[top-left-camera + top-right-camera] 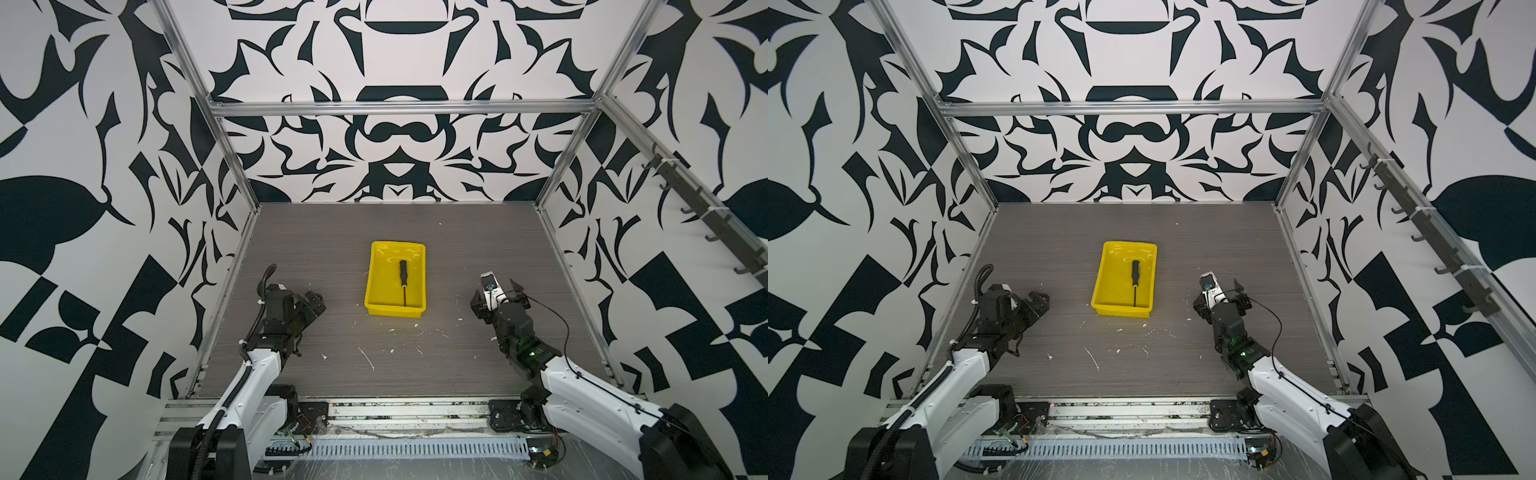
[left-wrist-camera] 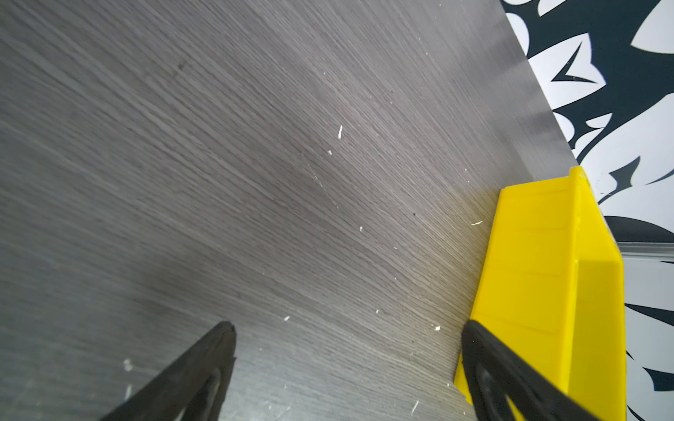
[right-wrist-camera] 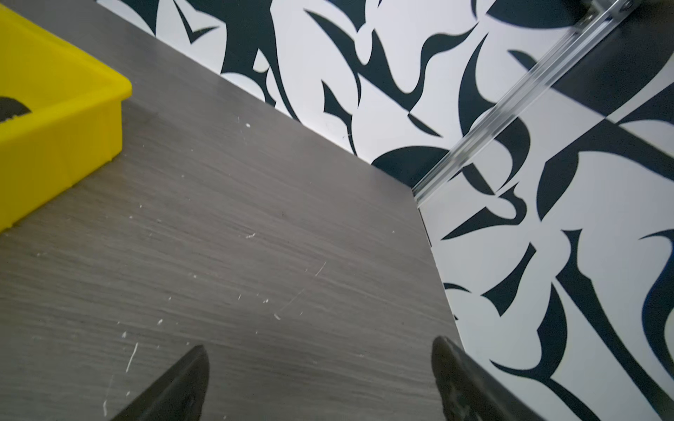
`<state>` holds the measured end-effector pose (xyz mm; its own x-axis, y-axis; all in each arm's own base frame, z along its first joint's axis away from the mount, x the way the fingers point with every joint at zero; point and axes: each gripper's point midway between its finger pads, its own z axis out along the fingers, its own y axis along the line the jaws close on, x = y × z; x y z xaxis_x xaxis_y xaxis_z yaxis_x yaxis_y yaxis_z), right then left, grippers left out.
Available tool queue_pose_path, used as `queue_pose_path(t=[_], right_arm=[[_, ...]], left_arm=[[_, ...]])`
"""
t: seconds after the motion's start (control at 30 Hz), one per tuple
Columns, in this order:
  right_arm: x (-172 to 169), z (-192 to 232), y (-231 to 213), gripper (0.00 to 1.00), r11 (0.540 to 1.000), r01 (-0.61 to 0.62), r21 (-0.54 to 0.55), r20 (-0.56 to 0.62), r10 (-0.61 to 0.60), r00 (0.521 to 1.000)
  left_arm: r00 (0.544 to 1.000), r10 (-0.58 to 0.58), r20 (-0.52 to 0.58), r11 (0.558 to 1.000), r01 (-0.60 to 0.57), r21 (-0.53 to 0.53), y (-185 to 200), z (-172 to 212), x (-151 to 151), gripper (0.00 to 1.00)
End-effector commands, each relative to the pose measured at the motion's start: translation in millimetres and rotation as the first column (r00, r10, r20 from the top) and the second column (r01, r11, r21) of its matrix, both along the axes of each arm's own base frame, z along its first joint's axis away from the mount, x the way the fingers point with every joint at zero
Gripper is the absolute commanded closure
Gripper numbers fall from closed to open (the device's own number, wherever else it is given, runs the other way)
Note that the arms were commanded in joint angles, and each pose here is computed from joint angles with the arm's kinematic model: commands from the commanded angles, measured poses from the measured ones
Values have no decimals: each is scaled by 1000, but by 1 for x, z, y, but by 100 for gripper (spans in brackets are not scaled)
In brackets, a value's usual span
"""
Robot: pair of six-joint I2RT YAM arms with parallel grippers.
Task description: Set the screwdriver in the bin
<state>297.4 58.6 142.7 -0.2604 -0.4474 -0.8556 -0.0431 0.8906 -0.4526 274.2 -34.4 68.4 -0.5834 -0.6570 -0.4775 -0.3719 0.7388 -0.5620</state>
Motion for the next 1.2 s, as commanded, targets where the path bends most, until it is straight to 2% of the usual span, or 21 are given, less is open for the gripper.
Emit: queue_pose_path(t=[0.0,0.1,0.17,0.5,0.67,0.77,0.93,1.03,1.07,1.17], right_arm=[[8,0,-5,3,1000,20,15,46,-21,999],[20,-11,-6,3,988,38,149,56,-46,997],[28,-17,-7,3,978,61,198,55,-73,996],[54,-21,-9,1,975,102,197,48,-114,992],[61,-26,-22,1,962,100,253,23,-110,994],[64,-32,-34,3,949,128,289,27,-141,990],[70,-40,-32,9,956,115,269,25,-126,992],[70,-42,-37,8,949,134,286,22,-146,989],[70,-45,-39,1,946,140,294,20,-153,988],[76,-47,-56,0,928,231,291,37,-252,967]], left_arm=[[1000,-14,22,1000,14,-10,-3,14,10,1],[1000,-12,10,1000,12,-7,-3,12,8,1],[1000,-10,16,1000,10,-9,-2,13,8,1],[1000,-15,2,1000,15,-12,-4,10,7,1],[1000,-17,15,1000,17,-17,-4,12,10,1],[1000,-23,-6,1000,23,-22,-6,9,10,1],[1000,-22,-13,1000,22,-15,-5,10,8,1],[1000,-12,4,1000,12,-13,-3,11,8,1],[1000,-11,10,1000,11,-13,-3,12,9,1],[1000,-14,5,1000,14,-15,-4,10,9,1]])
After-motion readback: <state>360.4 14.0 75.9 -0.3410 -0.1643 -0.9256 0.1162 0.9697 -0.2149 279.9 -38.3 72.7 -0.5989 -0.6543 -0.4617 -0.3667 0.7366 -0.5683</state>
